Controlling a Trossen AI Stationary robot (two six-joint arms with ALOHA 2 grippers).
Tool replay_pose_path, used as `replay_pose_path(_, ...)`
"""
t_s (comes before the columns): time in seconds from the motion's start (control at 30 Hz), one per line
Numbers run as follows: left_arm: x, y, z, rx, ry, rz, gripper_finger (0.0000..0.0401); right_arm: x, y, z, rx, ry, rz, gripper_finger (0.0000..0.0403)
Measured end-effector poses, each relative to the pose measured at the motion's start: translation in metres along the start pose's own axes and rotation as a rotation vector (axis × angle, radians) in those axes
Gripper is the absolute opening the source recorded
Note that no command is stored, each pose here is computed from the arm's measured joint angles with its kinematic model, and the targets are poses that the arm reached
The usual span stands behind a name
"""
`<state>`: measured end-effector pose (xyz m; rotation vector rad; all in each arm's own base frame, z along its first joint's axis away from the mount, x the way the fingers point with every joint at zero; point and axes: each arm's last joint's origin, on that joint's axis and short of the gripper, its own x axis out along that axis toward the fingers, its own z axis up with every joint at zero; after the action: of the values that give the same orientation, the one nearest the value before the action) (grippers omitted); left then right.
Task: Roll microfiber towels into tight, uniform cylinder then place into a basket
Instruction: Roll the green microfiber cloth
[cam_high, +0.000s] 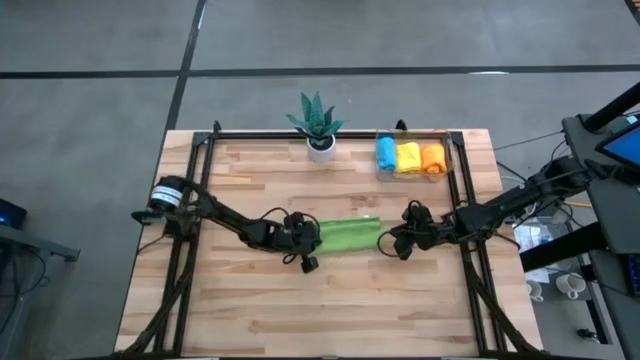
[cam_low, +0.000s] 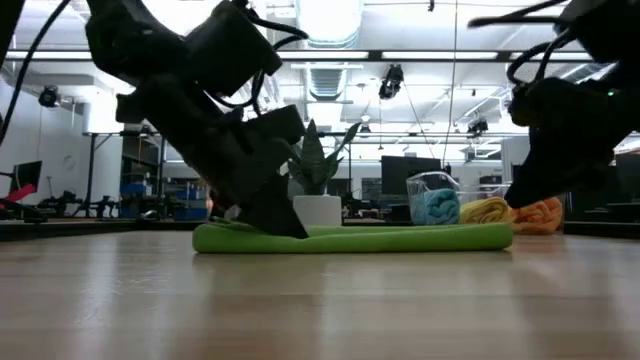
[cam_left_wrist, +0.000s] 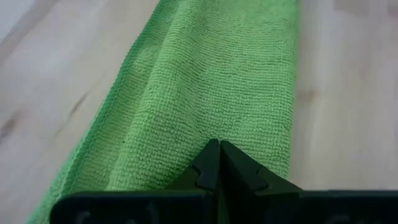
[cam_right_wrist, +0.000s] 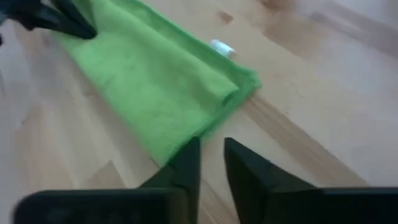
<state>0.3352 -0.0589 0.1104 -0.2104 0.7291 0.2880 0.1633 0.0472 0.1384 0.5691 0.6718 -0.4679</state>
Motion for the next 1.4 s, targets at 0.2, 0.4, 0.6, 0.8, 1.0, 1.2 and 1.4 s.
replay_pose_path(0.2, -0.009, 0.005, -0.005, 0.019, 0.014, 0.028, 0.0000, 0.013, 0.000, 0.007, 0.153, 0.015, 0.022, 0.0157)
replay_pose_path(0.4, -0.009, 0.007, -0.007, 0.016, 0.005, 0.038, 0.0000, 0.031, -0.001, 0.014, 0.304, 0.041, 0.013, 0.0231)
replay_pose_path(0.6, -0.009, 0.006, -0.005, 0.015, -0.024, 0.040, 0.0000, 0.049, 0.005, 0.020, 0.344, 0.140, -0.011, 0.0252)
replay_pose_path(0.8, -0.009, 0.007, -0.005, 0.026, -0.036, 0.039, 0.0000, 0.069, 0.022, 0.029, 0.312, 0.180, -0.022, 0.0247)
replay_pose_path(1.0, -0.008, 0.007, -0.005, 0.025, -0.041, 0.040, 0.0000, 0.076, 0.031, 0.034, 0.238, 0.216, -0.064, 0.0241)
replay_pose_path(1.2, -0.008, 0.007, -0.005, 0.025, -0.042, 0.040, 0.0000, 0.069, 0.027, 0.036, 0.209, 0.231, -0.130, 0.0179)
replay_pose_path(1.4, -0.008, 0.006, -0.004, 0.020, -0.052, 0.035, 0.0000, 0.067, 0.021, 0.031, 0.199, 0.223, -0.160, 0.0078)
